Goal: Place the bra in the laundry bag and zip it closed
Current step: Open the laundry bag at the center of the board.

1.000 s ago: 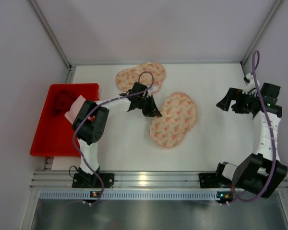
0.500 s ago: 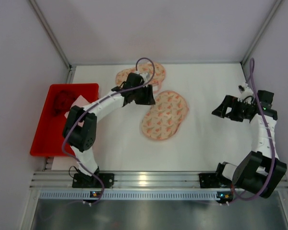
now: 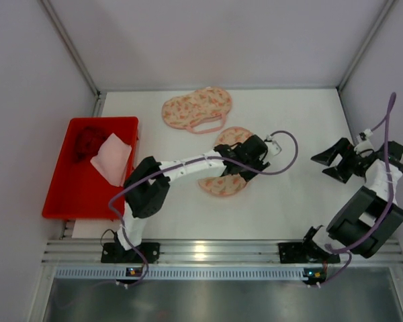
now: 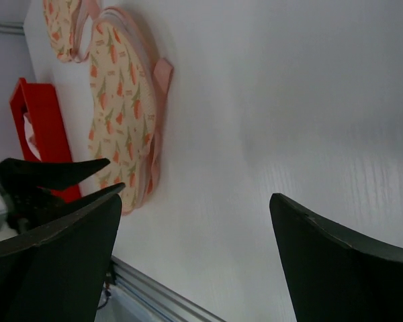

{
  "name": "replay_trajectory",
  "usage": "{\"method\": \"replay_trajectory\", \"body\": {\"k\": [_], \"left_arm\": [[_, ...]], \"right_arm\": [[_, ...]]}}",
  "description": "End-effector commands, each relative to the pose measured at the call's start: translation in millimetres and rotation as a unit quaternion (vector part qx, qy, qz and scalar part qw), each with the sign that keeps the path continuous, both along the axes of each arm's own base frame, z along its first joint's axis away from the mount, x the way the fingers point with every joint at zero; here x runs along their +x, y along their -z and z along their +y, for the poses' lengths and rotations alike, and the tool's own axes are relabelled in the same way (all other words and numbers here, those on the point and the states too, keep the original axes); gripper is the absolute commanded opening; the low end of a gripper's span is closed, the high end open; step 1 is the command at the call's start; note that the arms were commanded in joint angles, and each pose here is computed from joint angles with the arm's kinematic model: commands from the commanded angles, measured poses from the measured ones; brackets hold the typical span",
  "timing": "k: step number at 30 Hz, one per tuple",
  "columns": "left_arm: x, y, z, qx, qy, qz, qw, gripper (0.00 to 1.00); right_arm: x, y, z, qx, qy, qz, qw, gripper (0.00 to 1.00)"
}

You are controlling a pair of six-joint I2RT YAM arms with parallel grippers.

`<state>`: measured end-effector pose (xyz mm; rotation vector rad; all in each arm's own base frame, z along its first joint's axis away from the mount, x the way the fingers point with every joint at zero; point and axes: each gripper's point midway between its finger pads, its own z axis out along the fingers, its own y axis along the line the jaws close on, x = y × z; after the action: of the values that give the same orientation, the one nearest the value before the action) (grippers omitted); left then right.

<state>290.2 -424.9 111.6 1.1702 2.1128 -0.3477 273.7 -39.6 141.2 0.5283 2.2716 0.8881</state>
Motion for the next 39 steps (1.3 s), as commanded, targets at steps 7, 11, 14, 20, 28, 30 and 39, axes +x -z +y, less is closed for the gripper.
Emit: {"method": "replay_trajectory", "body": {"k": [7,11,14,20,28,30,39], "left_arm": [[15,35,4,0.126,0.01,-0.056,0.99,0.5],[18,42,5,0.138,0.009,-0.061,0.988,0.41],[17,44,4,0.135,0.01,-0.055,0.989,0.23],[12,13,-6,0.085,0.012,-0.048,0.995,0.0],[8,-73,-11,-0.065,-0.001,0.004,0.998,0.0],[8,-88,-5,-0.105,-0.011,0.038,0.994,0.0],[62,-130,96,-0.213,-0.181,0.104,0.954,0.0]], "right_arm": [[-5,-4,-17,0.059,0.021,-0.001,0.998,0.93],[-5,-4,-17,0.06,0.021,-0.001,0.998,0.93],[-5,-3,-17,0.06,0.021,-0.001,0.998,0.93],[-5,-4,-17,0.062,0.019,-0.002,0.998,0.93],[-4,-8,-14,0.069,0.012,-0.013,0.997,0.93],[-3,-10,-14,0.069,0.01,-0.017,0.997,0.93],[1,-20,-1,0.068,-0.029,-0.045,0.996,0.89]]}}
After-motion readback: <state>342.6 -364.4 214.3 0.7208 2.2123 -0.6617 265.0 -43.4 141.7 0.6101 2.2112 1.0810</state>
